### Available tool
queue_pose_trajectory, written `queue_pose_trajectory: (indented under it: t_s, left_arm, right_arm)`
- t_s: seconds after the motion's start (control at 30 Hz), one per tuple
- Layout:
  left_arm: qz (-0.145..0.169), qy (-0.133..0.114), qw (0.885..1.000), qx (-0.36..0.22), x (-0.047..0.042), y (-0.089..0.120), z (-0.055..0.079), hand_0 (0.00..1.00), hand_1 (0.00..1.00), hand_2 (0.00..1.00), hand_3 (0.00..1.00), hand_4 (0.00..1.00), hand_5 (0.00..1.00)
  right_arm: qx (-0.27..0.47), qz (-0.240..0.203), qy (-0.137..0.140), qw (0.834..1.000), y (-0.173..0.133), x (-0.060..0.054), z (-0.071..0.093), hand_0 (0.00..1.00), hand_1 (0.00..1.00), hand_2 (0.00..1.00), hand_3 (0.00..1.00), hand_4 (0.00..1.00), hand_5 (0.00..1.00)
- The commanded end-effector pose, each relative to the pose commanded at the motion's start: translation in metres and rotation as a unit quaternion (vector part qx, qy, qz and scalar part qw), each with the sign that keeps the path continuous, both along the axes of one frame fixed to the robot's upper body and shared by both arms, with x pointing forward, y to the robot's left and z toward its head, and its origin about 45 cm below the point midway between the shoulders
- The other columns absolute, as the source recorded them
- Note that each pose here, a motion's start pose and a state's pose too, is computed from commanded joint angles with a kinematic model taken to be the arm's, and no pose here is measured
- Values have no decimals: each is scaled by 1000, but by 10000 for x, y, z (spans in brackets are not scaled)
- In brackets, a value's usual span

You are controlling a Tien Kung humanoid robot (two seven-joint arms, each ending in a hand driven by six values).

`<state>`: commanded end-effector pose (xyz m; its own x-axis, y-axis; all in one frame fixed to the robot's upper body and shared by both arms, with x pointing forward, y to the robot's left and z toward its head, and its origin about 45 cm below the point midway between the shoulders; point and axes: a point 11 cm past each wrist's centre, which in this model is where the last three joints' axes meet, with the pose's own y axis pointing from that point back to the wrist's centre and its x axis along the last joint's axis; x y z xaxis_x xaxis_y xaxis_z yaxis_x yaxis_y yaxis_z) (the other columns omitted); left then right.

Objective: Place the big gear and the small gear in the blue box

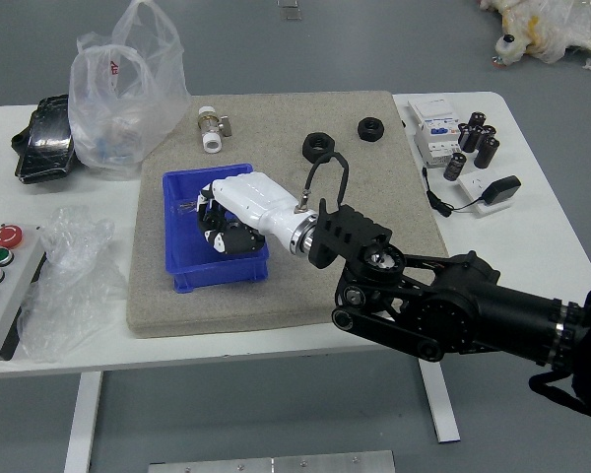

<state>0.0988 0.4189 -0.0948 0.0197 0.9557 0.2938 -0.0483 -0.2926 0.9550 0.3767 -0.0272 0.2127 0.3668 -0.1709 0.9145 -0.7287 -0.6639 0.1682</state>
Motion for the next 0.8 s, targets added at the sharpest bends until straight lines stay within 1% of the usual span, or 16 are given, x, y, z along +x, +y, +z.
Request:
queue_pose_trajectory:
  t_s: [0.13,0.17,0.33,0.37,0.5,0.53,0.57,0.67,0.73,0.77,0.8]
  left_arm:
    - [-1,-1,1000,-1,11,-5,0,701,679,671,801,713,506]
    - [-1,-1,1000,-1,15,-6,1,701,679,670,801,713,507]
    - [-1,-1,1000,-1,12,-9,0,701,679,670,801,713,507]
    - [-1,0,1000,-1,8,-9,-1,701,679,671,801,715,510]
    - [-1,0,1000,0,3,-5,-1,701,679,671,801,715,510]
    - [-1,0,1000,0,3,-5,-1,701,679,671,801,715,510]
    - [-1,0,1000,-1,3,-5,-1,701,679,671,801,714,509]
    - [-1,-1,1000,-1,4,-9,-3,701,679,671,801,714,509]
    - [-1,-1,1000,-2,2,-14,-5,701,679,671,801,714,509]
    - [-1,-1,1000,-2,1,-16,-6,701,679,671,801,714,508]
    - [-1,0,1000,-2,-1,-19,-8,701,679,671,801,714,508]
  right_arm:
    - [-11,1,6,1000,9,-19,-67,684,670,657,655,249,185]
    - [-15,0,6,1000,3,-16,-80,743,753,788,766,411,179]
    - [-21,-8,5,1000,-37,14,-94,743,753,788,766,411,179]
    - [-21,-11,4,1000,-50,26,-92,753,767,804,796,471,180]
    - [-18,-19,3,1000,-93,57,-82,753,767,804,796,471,180]
    - [-14,-23,2,1000,-112,72,-66,753,767,804,796,471,180]
    - [-10,-27,1,1000,-132,89,-48,750,762,794,772,506,200]
    - [14,-46,-3,999,-247,163,34,750,762,794,772,506,200]
    - [35,-66,-3,997,-386,222,85,750,762,794,772,506,200]
    - [44,-74,-2,996,-451,244,101,723,747,779,751,518,215]
    - [54,-84,0,995,-526,265,115,723,747,779,751,518,215]
